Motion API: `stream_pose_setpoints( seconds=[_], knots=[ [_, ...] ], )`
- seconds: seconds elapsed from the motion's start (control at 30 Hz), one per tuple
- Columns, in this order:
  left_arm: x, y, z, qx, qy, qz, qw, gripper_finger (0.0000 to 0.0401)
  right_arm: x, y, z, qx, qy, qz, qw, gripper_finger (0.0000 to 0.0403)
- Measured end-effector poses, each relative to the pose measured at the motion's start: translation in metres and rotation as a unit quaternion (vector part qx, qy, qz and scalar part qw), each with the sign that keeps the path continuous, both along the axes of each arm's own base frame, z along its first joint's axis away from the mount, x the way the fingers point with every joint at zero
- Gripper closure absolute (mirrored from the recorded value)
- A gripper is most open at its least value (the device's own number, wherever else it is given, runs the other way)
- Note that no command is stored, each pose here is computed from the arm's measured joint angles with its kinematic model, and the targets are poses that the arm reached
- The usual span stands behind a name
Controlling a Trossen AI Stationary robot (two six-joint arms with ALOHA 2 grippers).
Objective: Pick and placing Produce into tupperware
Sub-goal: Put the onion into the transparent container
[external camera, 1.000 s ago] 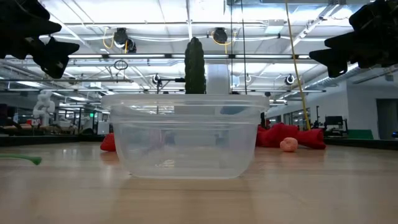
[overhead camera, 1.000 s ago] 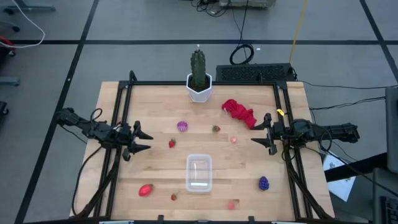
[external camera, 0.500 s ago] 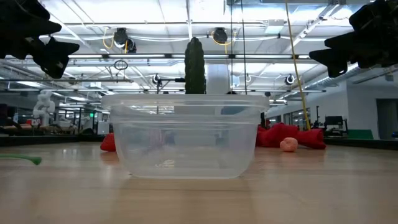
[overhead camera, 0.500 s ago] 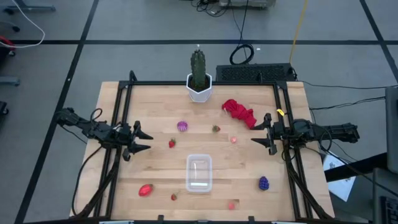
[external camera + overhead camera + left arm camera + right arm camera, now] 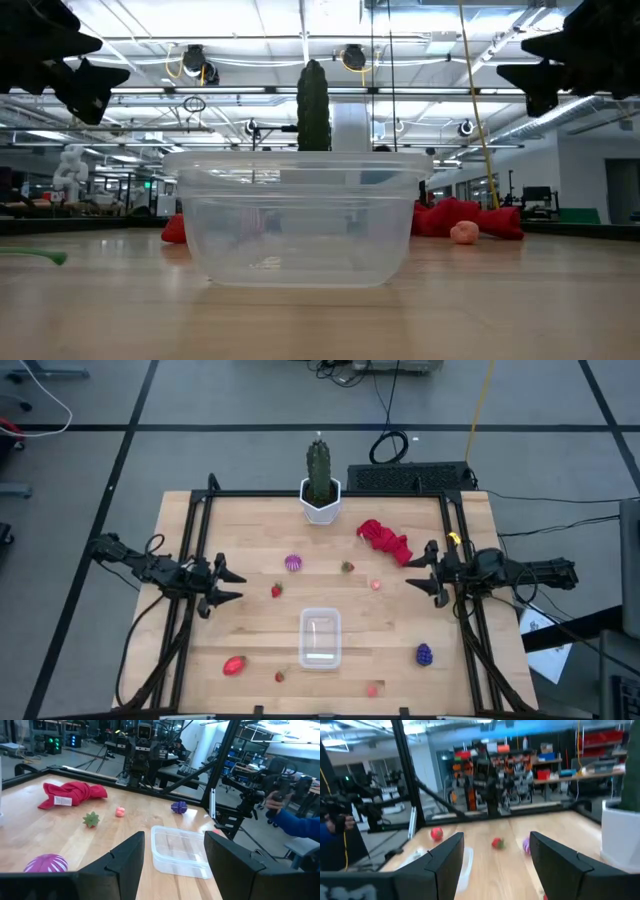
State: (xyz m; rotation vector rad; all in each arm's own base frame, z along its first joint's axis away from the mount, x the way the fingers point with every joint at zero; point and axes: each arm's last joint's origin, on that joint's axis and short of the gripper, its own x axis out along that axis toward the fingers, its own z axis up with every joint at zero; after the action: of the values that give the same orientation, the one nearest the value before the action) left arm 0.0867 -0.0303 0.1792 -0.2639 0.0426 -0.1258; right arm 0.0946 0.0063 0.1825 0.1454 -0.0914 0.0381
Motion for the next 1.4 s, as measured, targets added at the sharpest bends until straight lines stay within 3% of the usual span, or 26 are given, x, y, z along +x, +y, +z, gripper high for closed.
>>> stream_pose_setpoints(
  seconds=[0.33,0.57,0.73,0.93,1.07,1.23,1.4],
  knots=[
    [0.000,0.000,0.011,-0.049,-0.049,-0.008,0.998,0.0189,-0.002,0.000,0.018,-0.032,-0.092,-0.008,0.995,0.0183],
    [0.000,0.000,0.012,-0.097,-0.048,-0.007,0.994,0.0189,0.008,-0.002,0.019,-0.059,-0.044,-0.056,0.996,0.0183],
    [-0.001,0.000,0.020,-0.125,-0.086,-0.011,0.988,0.0189,0.023,-0.002,0.047,-0.100,-0.003,-0.078,0.992,0.0183],
    [-0.007,0.003,0.046,-0.064,-0.137,-0.005,0.989,0.0189,0.054,0.001,0.097,-0.154,0.099,-0.067,0.981,0.0183],
    [-0.008,0.003,0.071,-0.021,-0.132,0.000,0.991,0.0189,0.072,0.002,0.130,-0.175,0.149,-0.059,0.971,0.0183],
    [0.005,0.001,0.104,0.021,-0.029,0.053,0.998,0.0190,0.085,0.003,0.154,-0.179,0.180,-0.053,0.966,0.0183],
    [0.035,-0.010,0.131,0.054,0.085,0.098,0.990,0.0190,0.086,0.002,0.160,-0.186,0.181,-0.070,0.963,0.0183]
  ],
)
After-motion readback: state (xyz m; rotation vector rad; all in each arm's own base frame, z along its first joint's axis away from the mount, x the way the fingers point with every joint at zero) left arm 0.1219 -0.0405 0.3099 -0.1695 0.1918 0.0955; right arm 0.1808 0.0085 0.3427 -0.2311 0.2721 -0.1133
